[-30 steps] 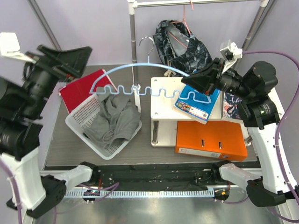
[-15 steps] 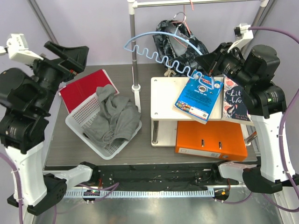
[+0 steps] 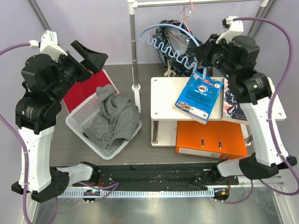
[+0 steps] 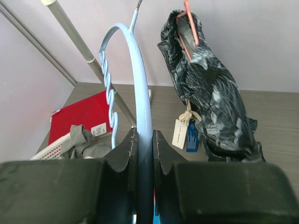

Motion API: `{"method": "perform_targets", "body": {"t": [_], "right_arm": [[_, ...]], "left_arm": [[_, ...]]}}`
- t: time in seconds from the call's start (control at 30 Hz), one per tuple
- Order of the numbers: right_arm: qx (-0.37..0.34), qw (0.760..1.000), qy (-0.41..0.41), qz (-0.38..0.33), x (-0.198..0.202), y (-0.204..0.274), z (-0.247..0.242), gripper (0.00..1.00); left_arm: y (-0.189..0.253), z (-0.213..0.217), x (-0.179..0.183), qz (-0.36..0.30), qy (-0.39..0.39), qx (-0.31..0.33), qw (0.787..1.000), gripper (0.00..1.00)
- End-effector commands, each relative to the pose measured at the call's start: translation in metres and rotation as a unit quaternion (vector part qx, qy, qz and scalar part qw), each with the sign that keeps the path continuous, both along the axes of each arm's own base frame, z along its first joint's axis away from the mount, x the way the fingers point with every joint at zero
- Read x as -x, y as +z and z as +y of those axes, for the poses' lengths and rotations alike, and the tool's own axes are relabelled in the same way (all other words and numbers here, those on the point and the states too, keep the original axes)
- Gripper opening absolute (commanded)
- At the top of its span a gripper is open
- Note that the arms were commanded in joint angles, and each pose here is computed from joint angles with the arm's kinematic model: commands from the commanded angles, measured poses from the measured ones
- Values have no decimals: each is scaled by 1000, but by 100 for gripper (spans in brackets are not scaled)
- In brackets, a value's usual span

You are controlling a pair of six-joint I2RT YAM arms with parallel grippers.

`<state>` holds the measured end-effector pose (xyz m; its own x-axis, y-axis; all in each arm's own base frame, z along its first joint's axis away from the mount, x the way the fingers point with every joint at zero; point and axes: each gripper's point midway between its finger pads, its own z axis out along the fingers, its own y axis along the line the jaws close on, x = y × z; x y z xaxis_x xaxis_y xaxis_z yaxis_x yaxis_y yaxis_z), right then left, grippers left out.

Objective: Remove the shorts from the hanger

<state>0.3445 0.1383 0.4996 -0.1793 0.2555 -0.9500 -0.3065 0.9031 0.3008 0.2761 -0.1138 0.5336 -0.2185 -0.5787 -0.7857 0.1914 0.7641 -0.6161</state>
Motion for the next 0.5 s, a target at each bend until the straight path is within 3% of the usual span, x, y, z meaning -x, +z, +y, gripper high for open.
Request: {"method": "perform_targets", "body": {"t": [0.0,0.47], "right_arm": [[6,994,-68,-87,-9,50,1,1],[33,982,-102,-156,-17,75,21,1]], "left_arm": [[-11,-10,10,24,-34,8,999,95],[-61,-14,21,84,-48,13,995,92]]}}
